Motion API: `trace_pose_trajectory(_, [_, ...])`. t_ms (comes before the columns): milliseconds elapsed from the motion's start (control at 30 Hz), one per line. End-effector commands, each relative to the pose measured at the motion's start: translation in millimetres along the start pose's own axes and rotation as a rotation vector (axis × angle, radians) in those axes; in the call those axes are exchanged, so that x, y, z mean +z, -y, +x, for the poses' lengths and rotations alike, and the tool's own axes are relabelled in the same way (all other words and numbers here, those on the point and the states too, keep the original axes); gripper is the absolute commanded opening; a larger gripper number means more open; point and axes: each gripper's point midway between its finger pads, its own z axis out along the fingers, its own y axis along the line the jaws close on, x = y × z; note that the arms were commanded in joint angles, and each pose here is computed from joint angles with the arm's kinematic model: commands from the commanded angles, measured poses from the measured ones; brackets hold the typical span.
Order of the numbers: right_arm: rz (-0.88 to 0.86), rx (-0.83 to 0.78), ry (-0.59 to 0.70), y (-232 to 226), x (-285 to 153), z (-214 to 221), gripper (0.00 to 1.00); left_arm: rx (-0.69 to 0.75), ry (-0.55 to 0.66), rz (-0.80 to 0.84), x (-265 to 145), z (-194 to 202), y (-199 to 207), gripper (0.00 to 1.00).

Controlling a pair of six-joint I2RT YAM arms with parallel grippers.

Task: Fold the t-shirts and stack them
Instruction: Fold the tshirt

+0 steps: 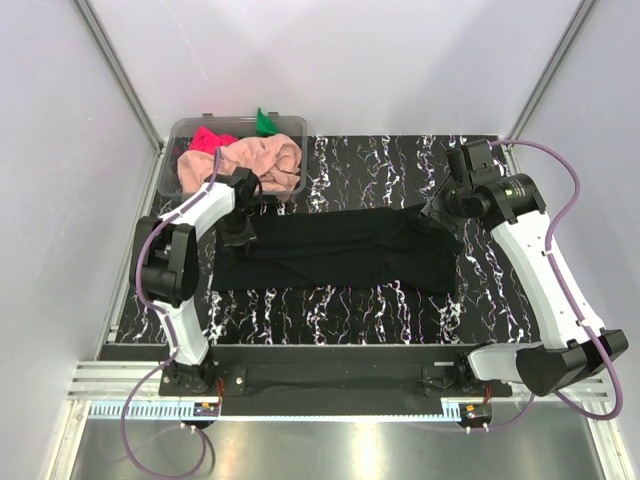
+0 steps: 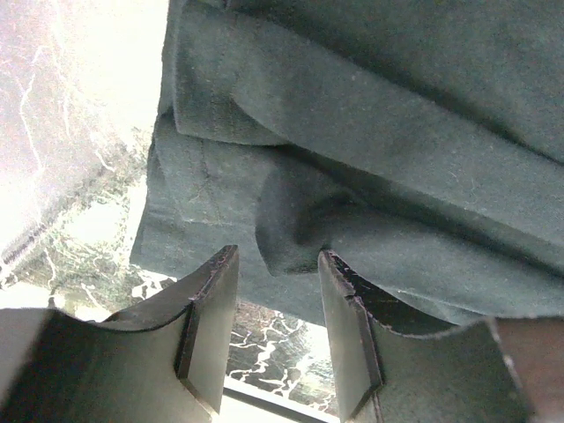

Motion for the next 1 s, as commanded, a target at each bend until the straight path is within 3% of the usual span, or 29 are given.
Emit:
trace_pose_trajectory(0, [-0.047, -0.02, 0.024, -12.2, -8.5, -8.3, 0.4, 0.008, 0.051, 0.033, -13.6, -11.2, 4.3, 0.46])
trace_pose_trajectory(267, [-0.083, 0.012, -0.002, -18.0, -0.9, -1.3, 0.39, 0.007, 0.05, 0.111, -51.5, 6.4, -5.7, 0.46])
trace_pose_trajectory(533, [-0.101, 0.019, -0.025, -19.6, 1.1, 5.0, 0.39, 0.031, -0.01, 0.072, -38.3, 25.3, -15.2, 0.46])
trace_pose_trajectory(967, [-0.073, 0.007, -0.053, -20.8, 16.5, 7.2, 0.39, 0.031, -0.013, -0.003, -7.2, 8.6, -6.5, 0.46])
